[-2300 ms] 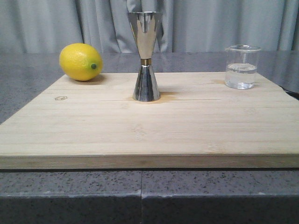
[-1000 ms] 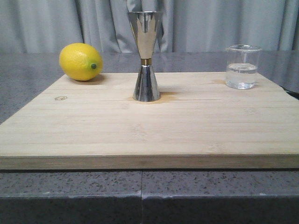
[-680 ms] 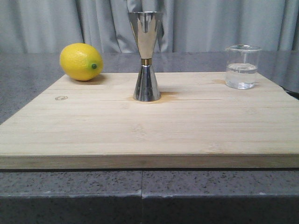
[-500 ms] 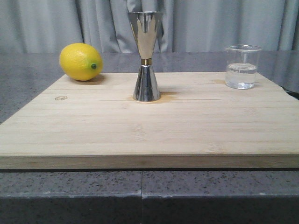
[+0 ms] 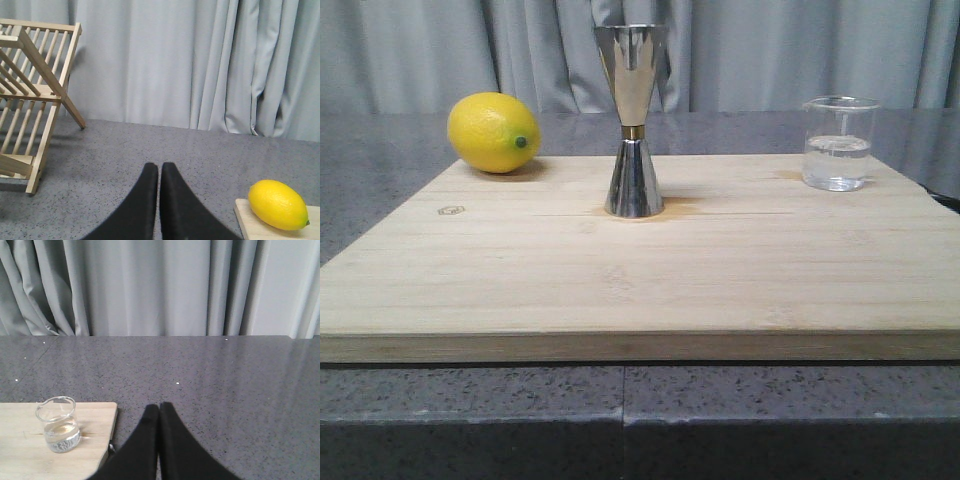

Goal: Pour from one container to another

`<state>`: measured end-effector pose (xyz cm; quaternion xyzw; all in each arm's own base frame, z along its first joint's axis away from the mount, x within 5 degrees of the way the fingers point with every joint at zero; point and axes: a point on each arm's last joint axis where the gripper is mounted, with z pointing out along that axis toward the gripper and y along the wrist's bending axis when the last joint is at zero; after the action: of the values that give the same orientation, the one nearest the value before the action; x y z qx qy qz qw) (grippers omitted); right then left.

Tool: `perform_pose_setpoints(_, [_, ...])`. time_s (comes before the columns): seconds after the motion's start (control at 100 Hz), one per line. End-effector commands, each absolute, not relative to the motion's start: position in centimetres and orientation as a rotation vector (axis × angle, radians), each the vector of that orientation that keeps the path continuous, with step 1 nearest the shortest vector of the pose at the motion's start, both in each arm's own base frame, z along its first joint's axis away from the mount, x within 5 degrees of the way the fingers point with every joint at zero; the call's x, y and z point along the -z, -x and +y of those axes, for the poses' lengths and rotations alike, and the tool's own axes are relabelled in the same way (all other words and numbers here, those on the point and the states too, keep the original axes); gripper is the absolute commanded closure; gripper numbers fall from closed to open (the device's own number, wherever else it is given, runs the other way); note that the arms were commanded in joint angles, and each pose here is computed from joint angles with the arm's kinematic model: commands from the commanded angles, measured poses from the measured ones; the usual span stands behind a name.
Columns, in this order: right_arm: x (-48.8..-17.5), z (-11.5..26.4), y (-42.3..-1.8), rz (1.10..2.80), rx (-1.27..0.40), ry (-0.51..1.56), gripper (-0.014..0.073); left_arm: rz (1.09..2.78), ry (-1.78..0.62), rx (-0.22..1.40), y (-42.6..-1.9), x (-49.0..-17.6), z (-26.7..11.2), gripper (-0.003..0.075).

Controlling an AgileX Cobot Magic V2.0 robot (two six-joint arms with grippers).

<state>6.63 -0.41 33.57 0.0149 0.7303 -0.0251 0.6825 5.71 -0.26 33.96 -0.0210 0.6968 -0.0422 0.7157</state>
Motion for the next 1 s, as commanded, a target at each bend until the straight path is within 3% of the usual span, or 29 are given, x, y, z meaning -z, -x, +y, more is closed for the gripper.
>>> perform_pose_setpoints(0.0, [-35.24, -0.46, -6.75, 1.547, 0.076, -0.025, 0.0639, 1.451, 0.056, 0.098, -5.70, -35.66, -0.20, 0.0739])
perform_pose_setpoints(0.07, [-35.24, -0.46, -6.75, 1.547, 0.076, -0.025, 0.0570, 1.451, 0.059, 0.094, -5.70, -35.66, -0.17, 0.0722])
perform_pose_setpoints(0.13, [-35.26, -0.46, -6.74, 1.545, 0.076, -0.024, 0.0440, 1.451, 0.064, 0.089, -5.70, -35.66, -0.13, 0.0660])
perform_pose_setpoints(0.27, [-35.24, -0.46, -6.75, 1.547, 0.076, -0.025, 0.0126, 1.450, 0.081, 0.070, -5.70, -35.66, 0.00, 0.0303])
perform_pose_setpoints(0.32, [-35.24, -0.46, -6.75, 1.547, 0.076, -0.025, 0.0066, 1.441, 0.086, 0.063, -5.69, -35.74, 0.05, 0.0171])
perform_pose_setpoints(0.39, [-35.20, -0.46, -6.75, 1.551, 0.076, -0.025, 0.0039, 1.434, 0.088, 0.061, -5.68, -35.80, 0.06, 0.0085])
perform_pose_setpoints(0.99, [-35.12, -0.43, -6.70, 1.573, 0.062, -0.033, 0.0041, 1.471, 0.072, 0.056, -5.60, -36.06, -0.02, 0.0165])
